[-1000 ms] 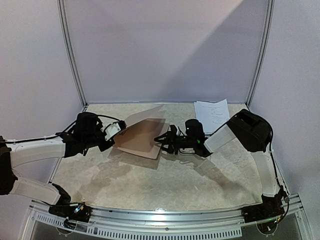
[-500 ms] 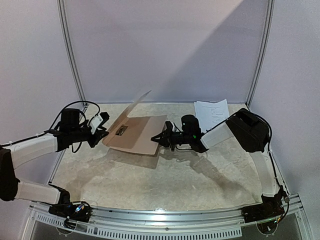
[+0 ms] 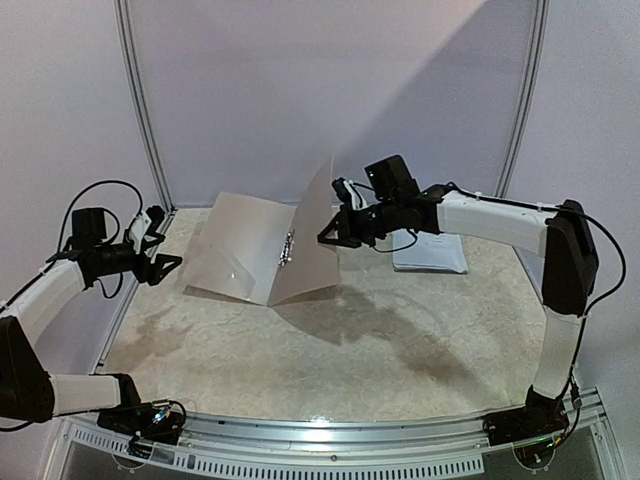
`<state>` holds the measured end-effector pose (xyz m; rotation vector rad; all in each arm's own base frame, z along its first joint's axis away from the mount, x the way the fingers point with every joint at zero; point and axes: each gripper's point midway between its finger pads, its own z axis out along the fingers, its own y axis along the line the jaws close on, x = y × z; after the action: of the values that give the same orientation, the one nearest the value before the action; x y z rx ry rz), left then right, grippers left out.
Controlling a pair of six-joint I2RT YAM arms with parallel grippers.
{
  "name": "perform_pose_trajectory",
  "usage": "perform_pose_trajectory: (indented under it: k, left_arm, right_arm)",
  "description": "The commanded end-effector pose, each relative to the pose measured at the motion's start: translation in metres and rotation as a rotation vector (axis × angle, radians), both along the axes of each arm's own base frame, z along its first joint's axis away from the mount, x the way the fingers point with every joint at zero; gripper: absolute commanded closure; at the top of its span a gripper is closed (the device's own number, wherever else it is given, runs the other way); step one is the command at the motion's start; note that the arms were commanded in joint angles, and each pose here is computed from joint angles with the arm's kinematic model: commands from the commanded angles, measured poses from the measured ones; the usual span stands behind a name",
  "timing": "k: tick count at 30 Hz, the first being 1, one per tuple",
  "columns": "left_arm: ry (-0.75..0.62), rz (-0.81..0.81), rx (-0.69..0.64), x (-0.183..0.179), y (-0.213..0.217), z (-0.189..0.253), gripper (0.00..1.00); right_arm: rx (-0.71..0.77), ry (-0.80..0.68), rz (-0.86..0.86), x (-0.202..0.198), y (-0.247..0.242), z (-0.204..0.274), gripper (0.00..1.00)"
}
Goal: Put the files into the folder
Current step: Open the folder at the center of the board, then place the folder at the center of the board, then pick up the file from the corner of the board.
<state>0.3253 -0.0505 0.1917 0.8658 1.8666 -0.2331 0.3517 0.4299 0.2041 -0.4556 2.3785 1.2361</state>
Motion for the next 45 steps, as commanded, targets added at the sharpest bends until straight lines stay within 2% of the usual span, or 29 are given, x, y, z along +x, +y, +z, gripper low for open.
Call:
perform_pose_trajectory:
  k: [1, 4, 8, 12, 17, 24, 25, 29, 32, 40, 45]
  left_arm:
    - [0.027, -0.071, 0.026, -0.014, -0.004, 0.008, 0.16]
    - [0.024, -0.076, 0.048, -0.016, -0.005, 0.013, 0.16]
    - [0.061, -0.061, 0.102, -0.015, -0.010, -0.001, 0.17]
    - [0.128, -0.089, 0.183, -0.022, -0.027, -0.038, 0.17]
    - [0.237, -0.097, 0.281, -0.030, -0.033, -0.092, 0.18]
    - [0.357, -0.107, 0.296, -0.033, -0.035, -0.133, 0.21]
    - [0.359, -0.115, 0.291, -0.034, -0.037, -0.134, 0.21]
    - [0.363, -0.145, 0.278, -0.037, -0.045, -0.135, 0.21]
    - [0.359, -0.148, 0.281, -0.038, -0.046, -0.134, 0.21]
    - [0.322, -0.125, 0.324, -0.037, -0.038, -0.120, 0.20]
    - [0.287, -0.105, 0.339, -0.035, -0.034, -0.104, 0.18]
  right_arm:
    - [-0.095, 0.030, 0.170, -0.044, -0.016, -0.005, 1.00]
    - [-0.088, 0.098, 0.229, -0.061, -0.024, -0.014, 1.00]
    - [-0.078, 0.220, 0.163, -0.065, -0.057, -0.048, 1.00]
    - [-0.084, 0.309, 0.098, -0.071, -0.090, -0.074, 1.00]
    - [-0.168, 0.384, -0.006, -0.087, -0.126, -0.111, 1.00]
    - [-0.294, 0.473, -0.112, -0.119, -0.175, -0.154, 1.00]
    - [-0.307, 0.479, -0.121, -0.123, -0.180, -0.158, 0.98]
    - [-0.404, 0.462, -0.174, -0.120, -0.199, -0.165, 0.65]
    - [-0.470, 0.413, -0.203, -0.109, -0.207, -0.159, 0.50]
    - [-0.595, 0.180, -0.285, -0.053, -0.221, -0.105, 0.35]
    - [-0.588, 0.074, -0.389, 0.013, -0.256, -0.066, 0.33]
